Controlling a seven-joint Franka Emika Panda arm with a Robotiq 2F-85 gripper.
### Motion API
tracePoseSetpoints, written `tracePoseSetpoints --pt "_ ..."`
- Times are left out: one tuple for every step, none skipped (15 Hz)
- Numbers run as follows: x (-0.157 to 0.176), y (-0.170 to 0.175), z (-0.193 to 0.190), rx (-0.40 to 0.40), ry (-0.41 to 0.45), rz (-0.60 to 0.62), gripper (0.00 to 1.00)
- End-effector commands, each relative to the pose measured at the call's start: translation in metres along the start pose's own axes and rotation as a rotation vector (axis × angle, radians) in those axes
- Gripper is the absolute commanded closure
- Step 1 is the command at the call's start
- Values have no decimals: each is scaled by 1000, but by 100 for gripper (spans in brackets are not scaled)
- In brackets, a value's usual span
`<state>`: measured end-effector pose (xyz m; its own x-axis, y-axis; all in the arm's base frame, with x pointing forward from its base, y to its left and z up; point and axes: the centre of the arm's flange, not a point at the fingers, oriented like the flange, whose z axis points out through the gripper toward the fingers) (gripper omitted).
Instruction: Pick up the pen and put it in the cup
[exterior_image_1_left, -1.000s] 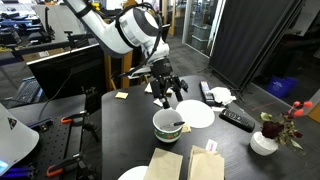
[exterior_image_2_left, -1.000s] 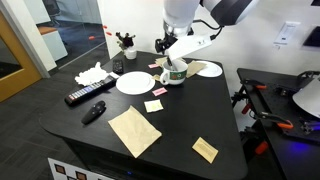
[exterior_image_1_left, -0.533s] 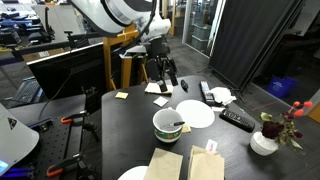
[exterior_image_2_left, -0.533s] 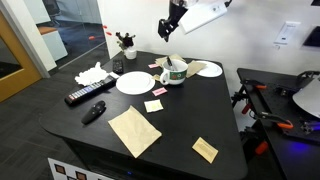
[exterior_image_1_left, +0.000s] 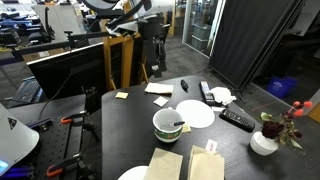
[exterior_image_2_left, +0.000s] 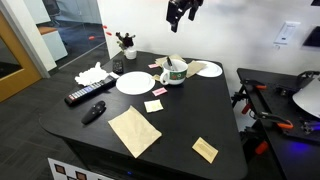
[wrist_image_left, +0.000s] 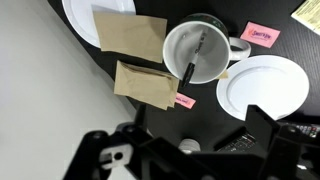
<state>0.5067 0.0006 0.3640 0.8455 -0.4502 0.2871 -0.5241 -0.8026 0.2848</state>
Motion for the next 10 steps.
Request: tracePoseSetpoints --pt "-7 19 -20 40 -47 -79 0" --pt "-9 20 -23 48 -55 -98 0" --pt "-11 21 -25 55 -62 -118 0" --pt "-13 22 -27 62 -70 -134 0" --pt "-4 10 -16 54 -49 -101 0" --pt "-6 11 -18 58 -53 -112 0" --pt "-7 12 -19 59 -54 -119 0" --pt "-8 13 -19 60 -54 -121 0" --pt "-8 13 -19 59 -55 -121 0" --pt "-8 13 -19 59 -55 -121 0"
